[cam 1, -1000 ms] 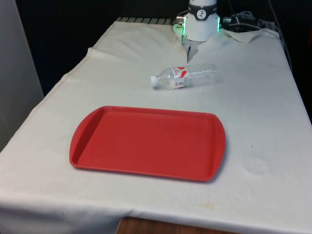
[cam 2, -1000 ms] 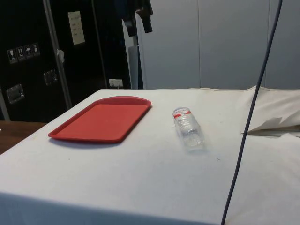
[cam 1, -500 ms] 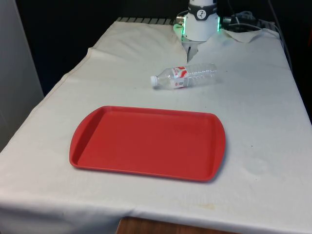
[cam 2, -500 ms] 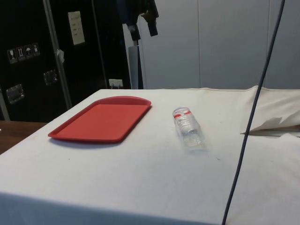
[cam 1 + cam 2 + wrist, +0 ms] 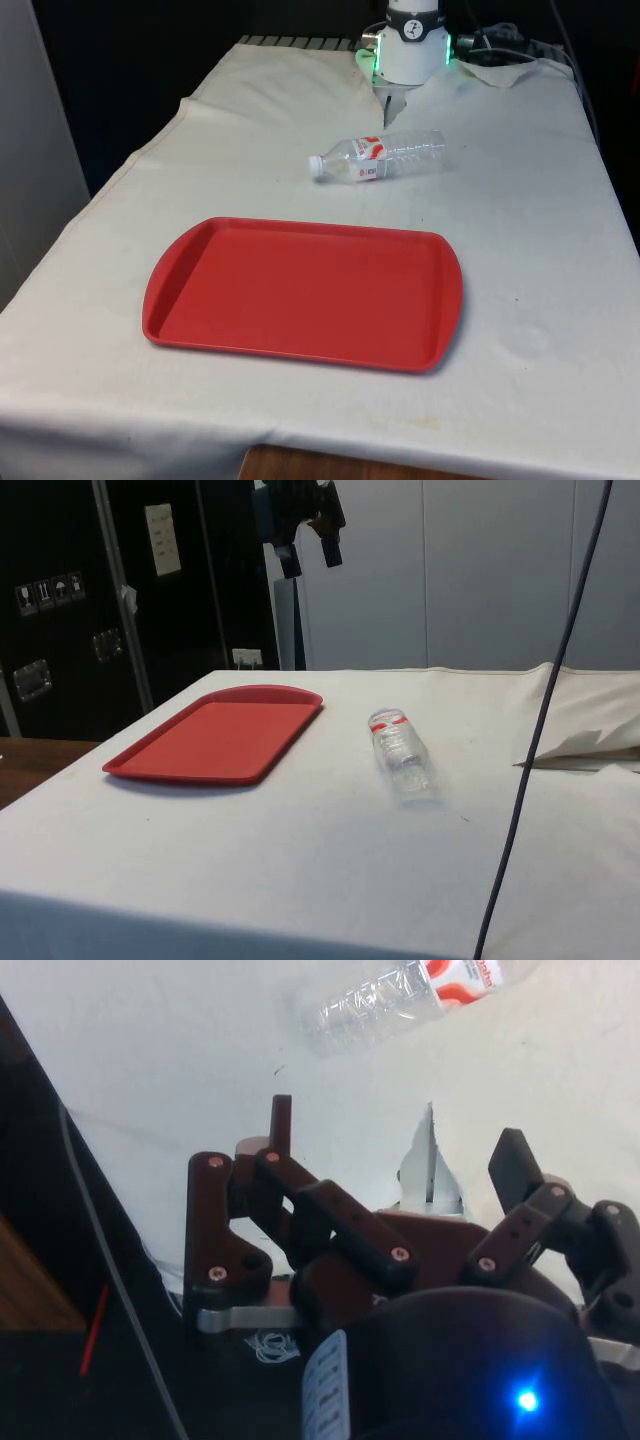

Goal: Place the bottle upright on the tray.

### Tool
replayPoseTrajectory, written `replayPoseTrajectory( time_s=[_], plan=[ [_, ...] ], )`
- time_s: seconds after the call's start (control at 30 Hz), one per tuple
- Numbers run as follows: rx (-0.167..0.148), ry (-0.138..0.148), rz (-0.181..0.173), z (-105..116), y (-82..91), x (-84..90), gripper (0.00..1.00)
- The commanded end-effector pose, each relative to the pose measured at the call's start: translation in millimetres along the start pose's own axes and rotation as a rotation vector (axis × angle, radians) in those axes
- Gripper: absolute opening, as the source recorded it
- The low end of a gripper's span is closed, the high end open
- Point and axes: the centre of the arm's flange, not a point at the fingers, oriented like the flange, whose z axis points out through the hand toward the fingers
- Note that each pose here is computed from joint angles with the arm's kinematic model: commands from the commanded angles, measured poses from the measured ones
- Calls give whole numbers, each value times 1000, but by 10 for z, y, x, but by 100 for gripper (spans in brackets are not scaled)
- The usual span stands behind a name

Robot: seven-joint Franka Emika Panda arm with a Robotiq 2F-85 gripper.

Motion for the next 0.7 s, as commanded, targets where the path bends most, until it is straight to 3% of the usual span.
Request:
replayPoseTrajectory(
  time_s=[0.0, 0.1, 0.13, 0.17, 0.37, 0.4, 0.43, 0.67],
  plan=[
    [4, 15, 10, 6, -8, -16, 100],
    [4, 24, 20, 38, -17, -23, 100],
    [2, 10, 15, 46, -15, -10, 100],
    [3, 26, 23, 48, -21, -23, 100],
    [0, 58, 43, 108, -51, -23, 100],
    [3, 38, 36, 109, -49, -7, 100],
    [1, 62, 45, 120, -54, -25, 100],
    [-2, 100, 66, 219, -77, -51, 100]
  ],
)
